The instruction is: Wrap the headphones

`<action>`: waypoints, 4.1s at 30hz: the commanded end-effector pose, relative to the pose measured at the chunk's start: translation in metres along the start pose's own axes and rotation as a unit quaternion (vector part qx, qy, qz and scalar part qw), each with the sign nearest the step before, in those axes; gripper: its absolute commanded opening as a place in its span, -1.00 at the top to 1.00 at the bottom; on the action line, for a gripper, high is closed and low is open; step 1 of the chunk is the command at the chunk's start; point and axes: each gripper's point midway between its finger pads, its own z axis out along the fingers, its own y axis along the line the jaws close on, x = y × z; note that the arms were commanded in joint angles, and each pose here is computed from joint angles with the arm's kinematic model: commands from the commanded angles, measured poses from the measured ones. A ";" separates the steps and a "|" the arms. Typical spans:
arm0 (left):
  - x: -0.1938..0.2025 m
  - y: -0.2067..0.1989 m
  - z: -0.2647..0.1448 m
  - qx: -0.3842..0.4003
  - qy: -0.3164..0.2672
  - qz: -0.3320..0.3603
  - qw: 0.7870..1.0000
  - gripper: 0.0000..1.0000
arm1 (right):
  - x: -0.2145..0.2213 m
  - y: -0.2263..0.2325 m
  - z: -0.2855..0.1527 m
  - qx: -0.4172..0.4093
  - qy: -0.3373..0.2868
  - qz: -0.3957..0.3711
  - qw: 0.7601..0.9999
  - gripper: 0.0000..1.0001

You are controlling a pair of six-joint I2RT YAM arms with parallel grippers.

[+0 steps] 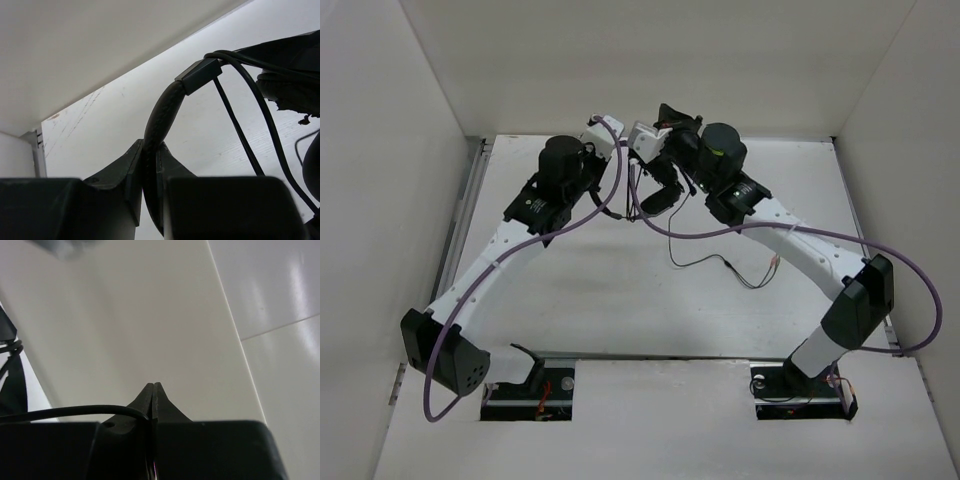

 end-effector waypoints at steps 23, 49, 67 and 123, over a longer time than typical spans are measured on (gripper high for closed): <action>-0.073 -0.058 -0.045 0.152 -0.090 -0.005 0.984 1.00 | 0.022 -0.021 0.020 -0.004 -0.026 0.138 0.990 0.84; -0.178 -0.040 -0.095 0.183 -0.198 -0.048 0.962 1.00 | 0.021 0.087 0.000 -0.247 -0.073 0.522 0.813 0.81; -0.250 0.029 -0.116 0.091 -0.289 -0.099 0.948 1.00 | -0.071 0.182 -0.061 -0.335 -0.132 0.763 0.537 0.34; -0.083 0.195 -0.021 -0.274 -0.130 -0.021 0.953 0.98 | -0.104 0.034 -0.064 -0.219 -0.094 0.266 0.934 1.00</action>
